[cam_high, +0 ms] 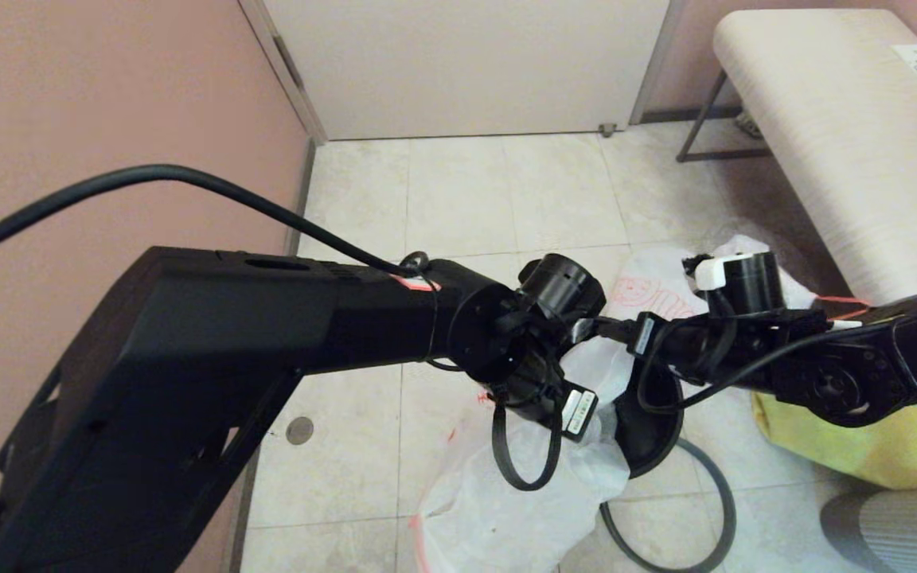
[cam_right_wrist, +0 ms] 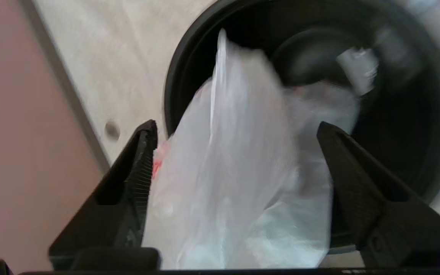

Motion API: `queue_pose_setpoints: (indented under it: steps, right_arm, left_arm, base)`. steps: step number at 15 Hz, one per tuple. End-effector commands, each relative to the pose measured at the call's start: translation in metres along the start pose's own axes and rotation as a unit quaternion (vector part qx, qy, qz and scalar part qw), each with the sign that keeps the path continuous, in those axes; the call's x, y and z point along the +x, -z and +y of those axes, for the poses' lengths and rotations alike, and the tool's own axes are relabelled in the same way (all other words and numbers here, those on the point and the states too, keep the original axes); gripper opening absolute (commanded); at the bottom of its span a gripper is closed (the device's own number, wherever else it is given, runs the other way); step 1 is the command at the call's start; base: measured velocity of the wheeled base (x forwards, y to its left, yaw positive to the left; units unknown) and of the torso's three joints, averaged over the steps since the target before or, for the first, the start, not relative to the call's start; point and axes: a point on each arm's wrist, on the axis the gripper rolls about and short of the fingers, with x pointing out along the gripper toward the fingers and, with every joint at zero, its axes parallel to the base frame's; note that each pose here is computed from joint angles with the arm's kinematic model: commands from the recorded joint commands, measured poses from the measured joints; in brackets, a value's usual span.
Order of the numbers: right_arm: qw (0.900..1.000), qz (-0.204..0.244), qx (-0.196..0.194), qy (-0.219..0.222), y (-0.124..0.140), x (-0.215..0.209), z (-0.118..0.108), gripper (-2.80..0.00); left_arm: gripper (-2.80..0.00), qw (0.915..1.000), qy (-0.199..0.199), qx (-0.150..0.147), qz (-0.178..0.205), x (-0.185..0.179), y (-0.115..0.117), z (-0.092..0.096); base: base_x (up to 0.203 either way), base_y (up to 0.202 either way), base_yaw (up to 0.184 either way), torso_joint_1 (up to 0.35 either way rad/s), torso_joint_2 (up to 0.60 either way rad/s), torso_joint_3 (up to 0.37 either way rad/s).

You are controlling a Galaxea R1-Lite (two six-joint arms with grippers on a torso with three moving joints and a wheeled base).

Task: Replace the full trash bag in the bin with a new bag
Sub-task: Put the new garbage bag on the trash can

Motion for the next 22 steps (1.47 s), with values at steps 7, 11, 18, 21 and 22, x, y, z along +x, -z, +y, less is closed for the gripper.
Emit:
queue_pose_setpoints:
  steps: [7,11,18,21,22]
  right_arm:
    - [0.999,0.039,-0.011,0.000,0.013,0.008,-0.003,-2.80]
    - [0.998,0.055,-0.013,0.008,0.023,0.005,-0.007,-2.80]
    - [0.995,0.082,-0.022,0.048,0.044,0.014,-0.018,-2.80]
    - [0.987,0.109,-0.062,0.104,0.070,0.053,-0.038,-2.80]
    - [0.982,0.113,-0.080,0.130,0.080,0.073,-0.046,-2.80]
  left_arm:
    - [-2.80,0.9999,0.005,-0.009,-0.009,-0.003,-0.005,0.008]
    - [-2.80,0.9998,0.005,-0.010,-0.020,-0.003,-0.007,0.009]
    - [0.00,0.9913,0.023,-0.074,-0.107,-0.087,-0.009,0.013]
    - [0.00,0.9759,0.003,-0.155,-0.153,-0.124,0.010,0.050]
    - [0.00,0.9692,-0.003,-0.175,-0.173,-0.124,0.015,0.060]
  base:
    - [0.000,0.000,0.000,0.000,0.00,0.000]
    - [0.000,0.000,0.000,0.000,0.00,0.000]
    - [0.000,0.000,0.000,0.000,0.00,0.000]
    - [0.000,0.000,0.000,0.000,0.00,0.000]
    - [0.000,0.000,0.000,0.000,0.00,0.000]
